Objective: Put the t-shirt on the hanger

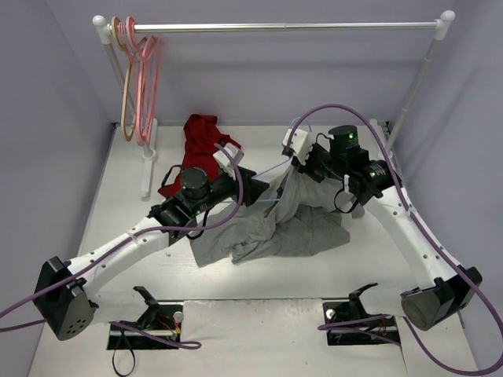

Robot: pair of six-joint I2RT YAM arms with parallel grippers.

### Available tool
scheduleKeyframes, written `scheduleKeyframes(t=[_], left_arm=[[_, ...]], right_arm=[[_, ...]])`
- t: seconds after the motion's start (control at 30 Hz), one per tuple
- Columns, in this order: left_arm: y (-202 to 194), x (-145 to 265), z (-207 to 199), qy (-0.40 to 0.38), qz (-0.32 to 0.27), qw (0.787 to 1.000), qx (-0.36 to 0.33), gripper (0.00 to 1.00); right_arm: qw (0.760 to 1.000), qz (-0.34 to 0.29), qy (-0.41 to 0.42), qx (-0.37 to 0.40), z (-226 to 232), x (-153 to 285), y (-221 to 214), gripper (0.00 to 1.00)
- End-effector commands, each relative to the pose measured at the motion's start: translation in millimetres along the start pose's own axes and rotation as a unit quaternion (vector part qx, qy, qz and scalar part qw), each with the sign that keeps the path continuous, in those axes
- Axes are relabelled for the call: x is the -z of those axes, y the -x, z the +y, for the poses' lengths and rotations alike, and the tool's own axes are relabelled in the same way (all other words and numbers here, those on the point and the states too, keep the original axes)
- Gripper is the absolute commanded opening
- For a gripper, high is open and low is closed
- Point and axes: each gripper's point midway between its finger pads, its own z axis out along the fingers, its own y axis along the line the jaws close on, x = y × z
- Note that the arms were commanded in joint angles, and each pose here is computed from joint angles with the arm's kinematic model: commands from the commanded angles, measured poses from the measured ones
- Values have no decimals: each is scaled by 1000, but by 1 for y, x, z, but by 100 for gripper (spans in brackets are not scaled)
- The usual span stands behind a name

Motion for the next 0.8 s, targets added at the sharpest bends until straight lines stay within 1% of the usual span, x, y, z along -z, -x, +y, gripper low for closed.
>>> scheduleKeyframes(t=[0.0, 0.03, 0.07, 0.13, 0.17, 0.27, 0.33, 0.37, 0.47, 0.57, 0.7, 0.77], left_arm=[[39, 3, 9, 54, -24, 997, -42, 53], [55, 6, 19, 86, -38, 994, -54, 56], [58, 9, 25, 108, -35, 992, -56, 61], [72, 15, 36, 145, -45, 986, -63, 66], [87, 21, 44, 176, -53, 981, -65, 66], [111, 34, 55, 233, -65, 969, -52, 67], [121, 42, 59, 255, -80, 963, -31, 67], [120, 47, 60, 265, -76, 961, -24, 67], [137, 73, 62, 297, -115, 948, 10, 67], [137, 86, 64, 314, -131, 939, 42, 67], [116, 87, 66, 320, -116, 936, 90, 66], [110, 88, 68, 327, -114, 933, 101, 66]], right_arm=[[986, -97, -134, 3, -47, 36, 50, 0], [982, -107, -155, 9, -53, 44, 54, 0], [980, -108, -164, 10, -54, 45, 54, 0], [978, -99, -183, 11, -58, 48, 47, 0], [978, -97, -186, 11, -59, 47, 45, 0], [977, -81, -197, 11, -62, 43, 36, 0], [977, -77, -199, 7, -62, 39, 32, 0], [977, -76, -201, 6, -62, 38, 31, 0], [975, -65, -212, -1, -66, 33, 23, 0], [974, -54, -219, -10, -69, 28, 18, 0], [972, -52, -227, -25, -73, 20, 14, 0], [972, -50, -226, -29, -72, 17, 11, 0]])
